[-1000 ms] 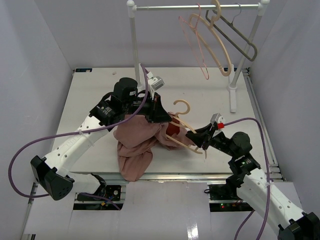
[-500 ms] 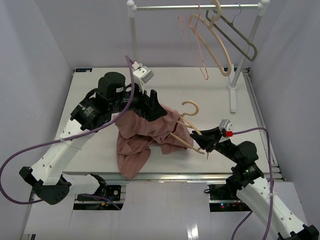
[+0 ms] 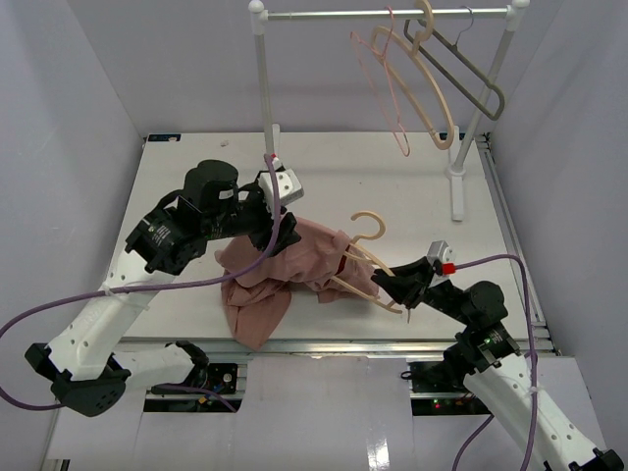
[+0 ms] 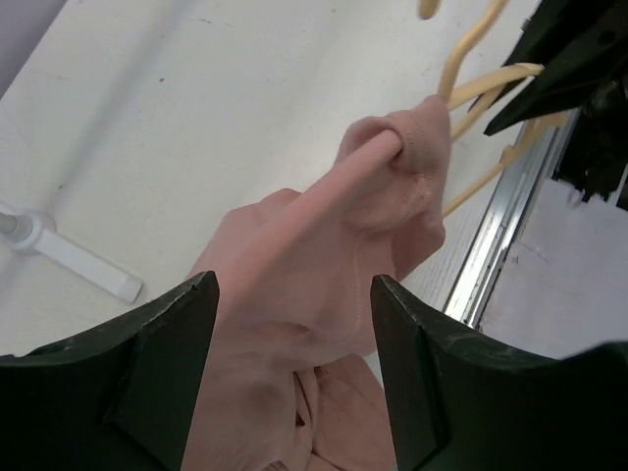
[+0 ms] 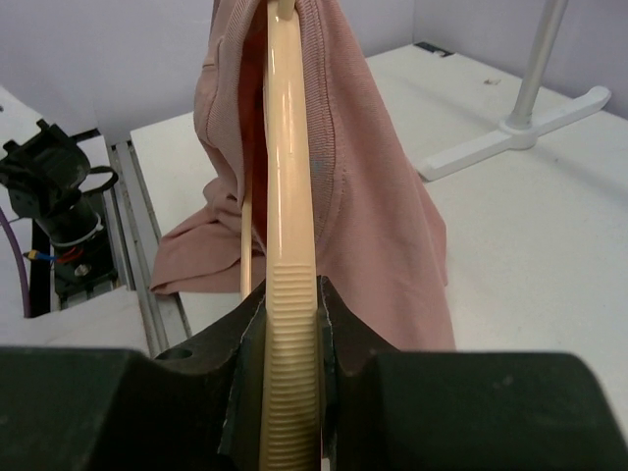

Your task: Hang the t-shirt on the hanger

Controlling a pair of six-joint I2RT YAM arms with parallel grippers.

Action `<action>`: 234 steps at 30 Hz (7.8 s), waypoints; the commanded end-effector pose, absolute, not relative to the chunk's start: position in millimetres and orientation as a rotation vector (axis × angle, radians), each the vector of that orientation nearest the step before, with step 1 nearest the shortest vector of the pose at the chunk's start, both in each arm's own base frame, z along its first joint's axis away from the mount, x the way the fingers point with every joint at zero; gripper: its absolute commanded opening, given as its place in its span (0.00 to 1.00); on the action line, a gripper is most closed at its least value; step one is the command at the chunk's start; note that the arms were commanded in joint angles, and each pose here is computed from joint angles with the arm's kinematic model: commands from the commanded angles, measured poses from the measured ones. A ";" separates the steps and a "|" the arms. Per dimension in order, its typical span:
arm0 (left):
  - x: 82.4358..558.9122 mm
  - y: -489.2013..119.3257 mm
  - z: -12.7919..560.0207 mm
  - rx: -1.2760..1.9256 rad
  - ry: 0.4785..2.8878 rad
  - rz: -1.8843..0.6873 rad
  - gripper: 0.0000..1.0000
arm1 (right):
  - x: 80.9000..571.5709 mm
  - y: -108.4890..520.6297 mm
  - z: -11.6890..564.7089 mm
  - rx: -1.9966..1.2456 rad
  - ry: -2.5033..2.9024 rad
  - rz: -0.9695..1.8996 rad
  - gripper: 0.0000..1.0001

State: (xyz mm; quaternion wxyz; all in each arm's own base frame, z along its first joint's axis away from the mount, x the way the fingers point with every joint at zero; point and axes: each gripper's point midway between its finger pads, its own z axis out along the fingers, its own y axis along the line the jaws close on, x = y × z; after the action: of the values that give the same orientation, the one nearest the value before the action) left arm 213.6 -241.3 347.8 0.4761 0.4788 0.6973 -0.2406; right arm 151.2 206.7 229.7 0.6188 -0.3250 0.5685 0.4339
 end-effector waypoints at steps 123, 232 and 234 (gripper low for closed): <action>163.7 -274.4 360.3 0.782 1.732 -1.179 0.00 | 178.1 331.1 163.4 -0.486 1.746 1.049 0.50; 162.9 -223.7 276.8 1.056 1.876 -0.766 0.00 | 308.0 126.7 275.4 -0.171 1.909 0.533 0.08; 166.0 -223.4 277.4 1.044 1.881 -0.753 0.00 | 305.5 128.3 277.4 -0.181 1.912 0.544 0.08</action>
State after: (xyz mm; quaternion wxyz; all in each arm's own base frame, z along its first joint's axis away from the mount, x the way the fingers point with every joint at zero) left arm 162.1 -233.3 276.6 0.4131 0.4257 0.7365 -0.3253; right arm 297.8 146.0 243.9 0.4949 -0.0851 0.8244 0.2613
